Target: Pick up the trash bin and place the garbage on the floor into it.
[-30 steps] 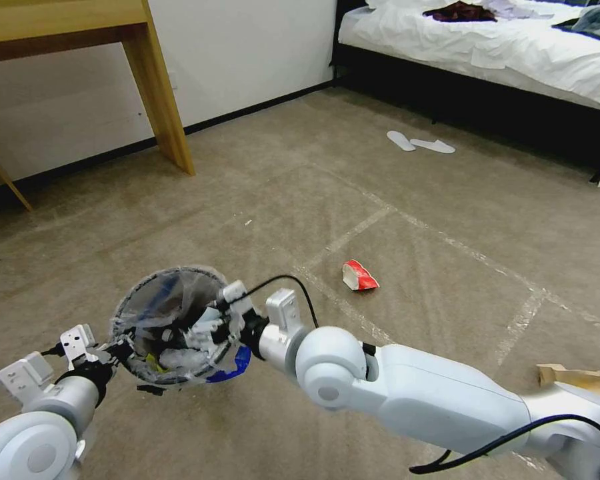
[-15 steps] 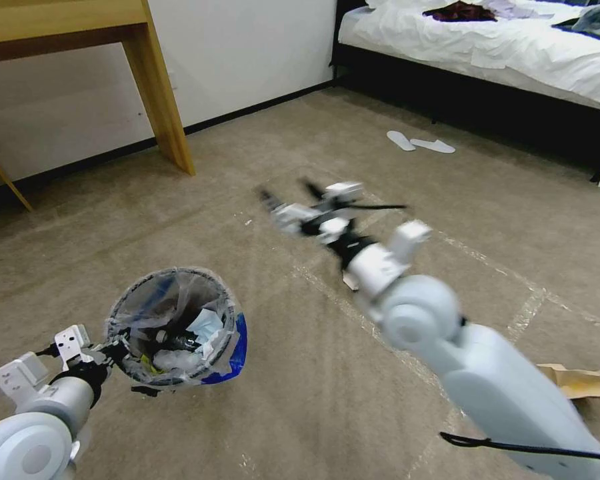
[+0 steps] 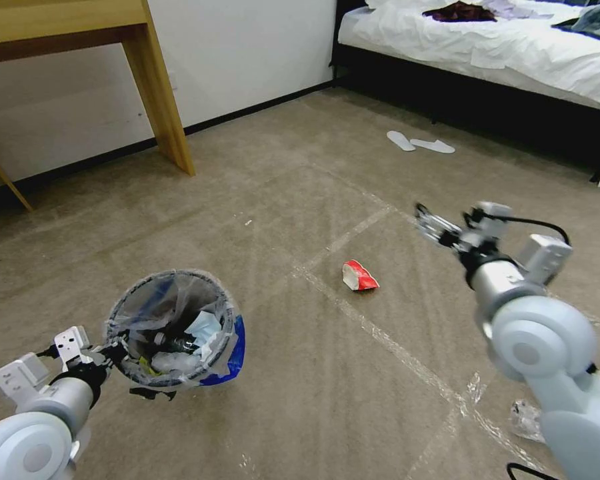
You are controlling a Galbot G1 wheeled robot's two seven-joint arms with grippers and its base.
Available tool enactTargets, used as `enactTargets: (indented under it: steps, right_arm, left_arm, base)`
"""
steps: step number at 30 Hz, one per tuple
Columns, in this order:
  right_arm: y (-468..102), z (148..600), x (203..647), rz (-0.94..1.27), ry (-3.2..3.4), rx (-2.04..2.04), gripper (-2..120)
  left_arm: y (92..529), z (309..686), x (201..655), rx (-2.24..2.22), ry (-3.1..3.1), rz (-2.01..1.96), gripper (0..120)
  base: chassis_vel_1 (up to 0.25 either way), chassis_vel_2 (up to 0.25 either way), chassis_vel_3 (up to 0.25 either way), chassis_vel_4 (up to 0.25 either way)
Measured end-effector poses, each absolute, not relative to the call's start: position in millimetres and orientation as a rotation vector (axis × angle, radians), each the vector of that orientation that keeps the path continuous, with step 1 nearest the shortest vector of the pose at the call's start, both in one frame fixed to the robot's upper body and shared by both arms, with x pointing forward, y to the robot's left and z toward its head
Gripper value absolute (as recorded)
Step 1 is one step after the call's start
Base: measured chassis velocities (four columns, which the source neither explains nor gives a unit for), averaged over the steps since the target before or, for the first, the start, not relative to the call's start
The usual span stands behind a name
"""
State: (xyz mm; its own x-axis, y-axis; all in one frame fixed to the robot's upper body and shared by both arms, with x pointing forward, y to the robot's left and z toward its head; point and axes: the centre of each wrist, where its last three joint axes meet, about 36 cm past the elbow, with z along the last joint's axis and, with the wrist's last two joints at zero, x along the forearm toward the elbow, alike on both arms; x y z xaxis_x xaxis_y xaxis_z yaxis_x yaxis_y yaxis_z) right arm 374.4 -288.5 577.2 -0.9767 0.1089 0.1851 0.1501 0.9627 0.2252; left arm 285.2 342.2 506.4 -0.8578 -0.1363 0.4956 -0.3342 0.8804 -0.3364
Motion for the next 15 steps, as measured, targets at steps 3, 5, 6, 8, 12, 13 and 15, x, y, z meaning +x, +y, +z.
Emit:
enactTargets:
  steps: [3,5,6,8,12,13,15]
  right_arm:
    - [-307,567,368,-0.420,-2.843,-0.333,100]
    - [-320,560,364,-0.479,-2.762,-0.443,100]
    - [-334,550,357,-0.534,-2.667,-0.547,100]
    - [-348,541,351,-0.555,-2.604,-0.623,100]
    - [-384,502,335,-0.546,-2.441,-0.803,100]
    - [-392,491,333,-0.542,-2.401,-0.839,100]
    - [-404,470,332,-0.530,-2.318,-0.912,100]
  left_arm:
    - [343,505,287,0.342,-2.579,0.578,1]
    - [343,505,288,0.341,-2.579,0.580,1]
    - [342,504,289,0.339,-2.577,0.584,1]
    - [342,502,290,0.339,-2.575,0.586,1]
    - [342,500,292,0.341,-2.570,0.592,1]
    - [342,499,292,0.341,-2.569,0.593,1]
    - [342,498,293,0.341,-2.569,0.596,1]
  base:
    - [0.000,0.000,0.000,0.000]
    - [0.000,0.000,0.000,0.000]
    - [0.000,0.000,0.000,0.000]
    - [0.000,0.000,0.000,0.000]
    - [0.000,0.000,0.000,0.000]
    - [0.000,0.000,0.000,0.000]
    - [0.000,0.000,0.000,0.000]
